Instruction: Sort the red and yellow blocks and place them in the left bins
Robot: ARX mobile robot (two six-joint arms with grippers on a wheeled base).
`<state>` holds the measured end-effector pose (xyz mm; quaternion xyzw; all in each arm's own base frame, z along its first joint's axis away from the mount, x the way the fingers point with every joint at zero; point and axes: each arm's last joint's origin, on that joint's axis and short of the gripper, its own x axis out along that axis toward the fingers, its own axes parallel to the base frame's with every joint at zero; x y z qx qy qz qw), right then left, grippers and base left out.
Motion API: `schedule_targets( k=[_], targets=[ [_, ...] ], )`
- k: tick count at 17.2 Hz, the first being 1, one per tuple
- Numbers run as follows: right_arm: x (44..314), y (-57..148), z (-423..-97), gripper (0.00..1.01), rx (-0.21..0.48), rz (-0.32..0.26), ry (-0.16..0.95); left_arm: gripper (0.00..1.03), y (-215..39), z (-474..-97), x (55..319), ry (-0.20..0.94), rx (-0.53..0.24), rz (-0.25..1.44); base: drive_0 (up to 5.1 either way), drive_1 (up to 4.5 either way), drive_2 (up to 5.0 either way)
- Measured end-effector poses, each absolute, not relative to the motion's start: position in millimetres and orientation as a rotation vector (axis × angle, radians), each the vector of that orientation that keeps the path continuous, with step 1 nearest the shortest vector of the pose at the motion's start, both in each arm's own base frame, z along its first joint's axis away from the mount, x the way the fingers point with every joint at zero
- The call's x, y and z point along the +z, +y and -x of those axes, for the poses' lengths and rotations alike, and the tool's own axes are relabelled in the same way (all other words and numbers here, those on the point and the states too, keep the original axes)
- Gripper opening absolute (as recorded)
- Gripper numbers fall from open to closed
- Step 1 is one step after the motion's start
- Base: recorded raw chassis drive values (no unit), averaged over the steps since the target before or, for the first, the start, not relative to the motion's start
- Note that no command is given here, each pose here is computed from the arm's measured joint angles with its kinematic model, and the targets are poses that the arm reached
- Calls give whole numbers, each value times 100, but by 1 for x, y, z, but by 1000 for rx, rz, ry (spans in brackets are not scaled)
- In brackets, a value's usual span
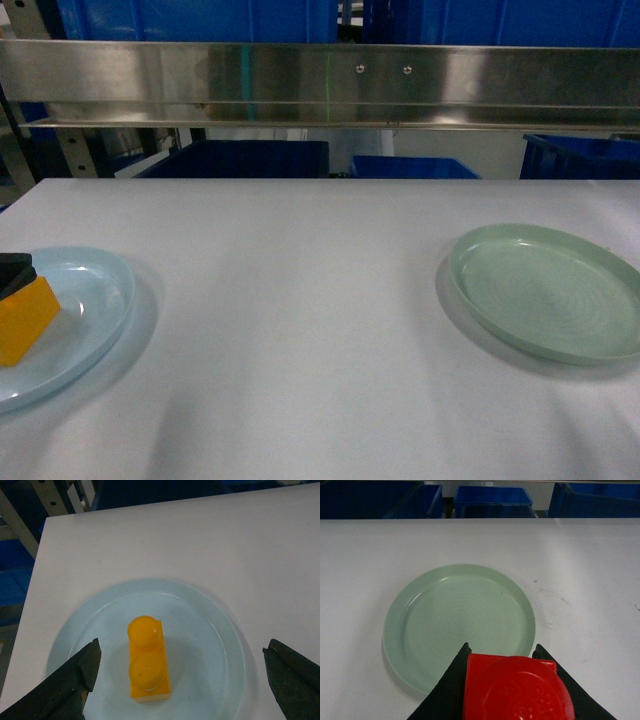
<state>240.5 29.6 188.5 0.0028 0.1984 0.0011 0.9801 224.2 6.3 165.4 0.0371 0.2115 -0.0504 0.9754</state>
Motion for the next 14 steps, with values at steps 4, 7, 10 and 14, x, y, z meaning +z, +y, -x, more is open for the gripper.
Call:
schedule_targets(
  k=[4, 7, 10, 14],
  targets=[
    [189, 30, -241, 28, 2, -6, 399, 98, 6, -224, 165, 426, -102, -75, 0, 0, 0],
    [189, 30, -241, 28, 3, -6, 399, 98, 20, -239, 169, 458, -73, -54, 0, 0, 0],
    [189, 30, -241, 28, 3, -6, 399, 98, 31, -292, 187, 464, -73, -46, 0, 0, 0],
    [189, 30, -241, 28, 1, -5, 399, 98, 34, -331, 182, 628, -81, -14, 0, 0, 0]
  ],
)
